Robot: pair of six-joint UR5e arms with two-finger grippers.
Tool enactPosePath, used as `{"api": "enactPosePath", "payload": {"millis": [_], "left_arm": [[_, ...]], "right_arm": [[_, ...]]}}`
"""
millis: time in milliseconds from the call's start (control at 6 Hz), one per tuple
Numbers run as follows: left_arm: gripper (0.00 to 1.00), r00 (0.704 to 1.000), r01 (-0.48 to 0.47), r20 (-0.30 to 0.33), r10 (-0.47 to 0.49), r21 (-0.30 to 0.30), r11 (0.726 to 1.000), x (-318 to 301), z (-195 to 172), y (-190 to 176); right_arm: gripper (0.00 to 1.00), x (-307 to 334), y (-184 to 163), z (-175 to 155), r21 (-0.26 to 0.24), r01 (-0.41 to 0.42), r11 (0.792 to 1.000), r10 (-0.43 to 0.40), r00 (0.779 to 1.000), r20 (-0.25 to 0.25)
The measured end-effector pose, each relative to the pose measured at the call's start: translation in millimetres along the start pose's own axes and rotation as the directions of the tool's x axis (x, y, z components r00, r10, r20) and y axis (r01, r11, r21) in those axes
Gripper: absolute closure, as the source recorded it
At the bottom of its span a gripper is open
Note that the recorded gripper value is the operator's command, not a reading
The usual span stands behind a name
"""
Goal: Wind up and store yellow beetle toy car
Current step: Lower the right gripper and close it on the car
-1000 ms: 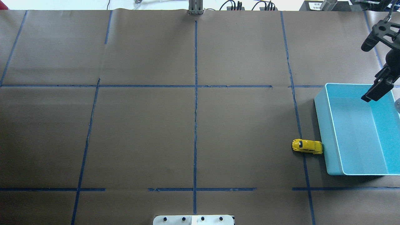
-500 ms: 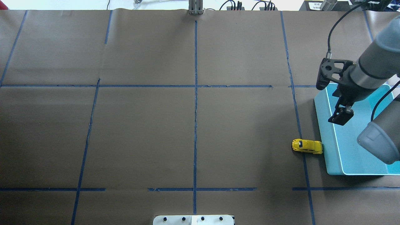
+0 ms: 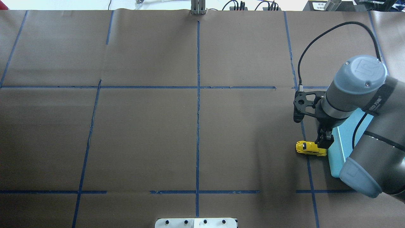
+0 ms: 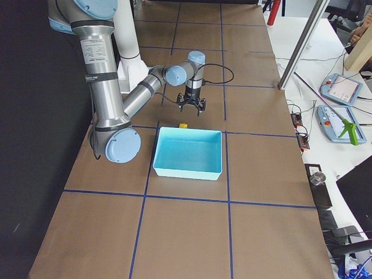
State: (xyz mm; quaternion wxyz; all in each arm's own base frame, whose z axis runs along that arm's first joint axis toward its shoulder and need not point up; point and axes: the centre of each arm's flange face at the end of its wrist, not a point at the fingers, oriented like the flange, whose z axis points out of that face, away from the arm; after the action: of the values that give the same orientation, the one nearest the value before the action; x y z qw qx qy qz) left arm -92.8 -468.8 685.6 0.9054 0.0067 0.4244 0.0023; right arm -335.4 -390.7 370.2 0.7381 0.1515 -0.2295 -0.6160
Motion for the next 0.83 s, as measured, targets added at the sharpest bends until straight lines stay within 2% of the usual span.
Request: {"api": "enactPosePath", "payload": {"millis": [333,500,833], "left_arm": [[0.00,1.000,0.030,0.004,-0.030,0.005,1.000,1.9,-1.9,0.0],[0.00,0.999,0.038,0.004,-0.038,0.001,0.999,-0.5,0.3,2.4],[0.00,0.999,0.044,0.005,-0.044,-0.003,0.999,-3.2,2.9,6.0]], "right_arm": [[0.00,-21.2,-15.4,41.2,-0.065,0.036,0.997,-0.035,0.999,0.009],[0.00,-20.8,-18.2,64.9,-0.075,0.050,0.996,-0.050,0.999,0.002],[0.00,-15.9,-7.7,100.9,-0.055,0.061,0.997,-0.062,0.998,-0.006]]}}
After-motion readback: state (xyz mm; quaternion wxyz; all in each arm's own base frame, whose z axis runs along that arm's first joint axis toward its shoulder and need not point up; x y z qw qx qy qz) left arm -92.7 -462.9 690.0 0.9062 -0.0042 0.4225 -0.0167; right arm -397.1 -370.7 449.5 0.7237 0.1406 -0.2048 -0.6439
